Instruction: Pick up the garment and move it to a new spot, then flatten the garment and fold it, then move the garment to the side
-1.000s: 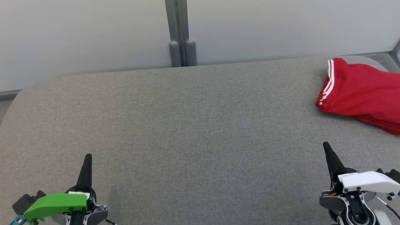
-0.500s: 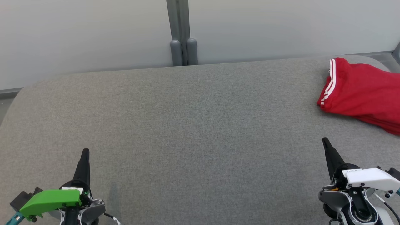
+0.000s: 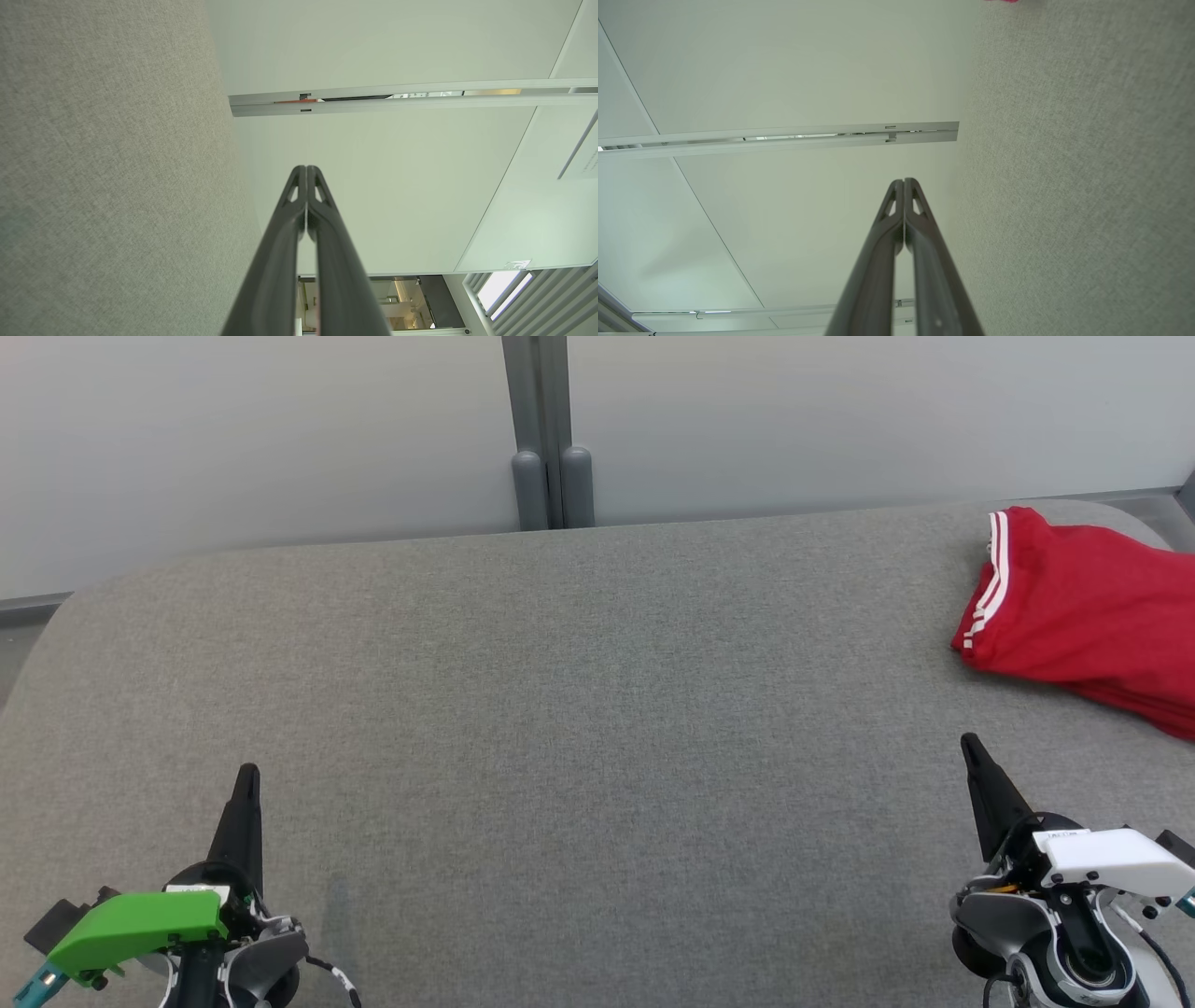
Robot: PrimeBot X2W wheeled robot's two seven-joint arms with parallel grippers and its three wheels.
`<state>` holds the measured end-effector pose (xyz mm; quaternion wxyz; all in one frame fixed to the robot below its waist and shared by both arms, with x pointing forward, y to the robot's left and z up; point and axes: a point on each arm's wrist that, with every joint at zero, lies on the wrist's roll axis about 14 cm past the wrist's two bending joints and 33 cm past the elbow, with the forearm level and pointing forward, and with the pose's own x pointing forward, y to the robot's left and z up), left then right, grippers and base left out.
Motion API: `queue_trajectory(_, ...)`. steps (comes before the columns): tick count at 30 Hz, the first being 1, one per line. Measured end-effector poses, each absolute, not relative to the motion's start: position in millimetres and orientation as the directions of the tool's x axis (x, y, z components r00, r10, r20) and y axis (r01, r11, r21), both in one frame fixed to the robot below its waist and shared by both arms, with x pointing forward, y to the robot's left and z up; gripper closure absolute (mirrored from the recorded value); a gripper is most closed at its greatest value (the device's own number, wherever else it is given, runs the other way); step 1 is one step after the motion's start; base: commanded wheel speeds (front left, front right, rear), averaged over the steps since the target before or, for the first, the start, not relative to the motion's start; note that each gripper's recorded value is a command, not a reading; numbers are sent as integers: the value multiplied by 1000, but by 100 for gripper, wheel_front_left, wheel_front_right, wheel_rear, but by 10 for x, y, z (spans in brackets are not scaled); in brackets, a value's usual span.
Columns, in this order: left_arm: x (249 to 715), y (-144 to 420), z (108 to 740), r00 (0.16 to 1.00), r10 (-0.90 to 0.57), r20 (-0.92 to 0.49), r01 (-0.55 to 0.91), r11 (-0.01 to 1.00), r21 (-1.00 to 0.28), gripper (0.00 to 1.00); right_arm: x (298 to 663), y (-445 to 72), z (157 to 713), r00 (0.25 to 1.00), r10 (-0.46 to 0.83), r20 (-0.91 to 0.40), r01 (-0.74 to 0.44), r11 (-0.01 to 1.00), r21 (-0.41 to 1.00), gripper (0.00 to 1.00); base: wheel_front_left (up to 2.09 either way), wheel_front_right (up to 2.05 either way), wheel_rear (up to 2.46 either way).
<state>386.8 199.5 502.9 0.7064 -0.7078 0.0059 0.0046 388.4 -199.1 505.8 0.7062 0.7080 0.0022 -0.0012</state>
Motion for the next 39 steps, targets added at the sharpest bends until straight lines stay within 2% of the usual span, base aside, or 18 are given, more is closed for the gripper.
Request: queue_trajectory(39,3871,1994,5035,1000,-1,-13,-13,-6,-1000,100,3885,-1992,5058,1000,1,-5,5,-2,1000,100,0,0,0)
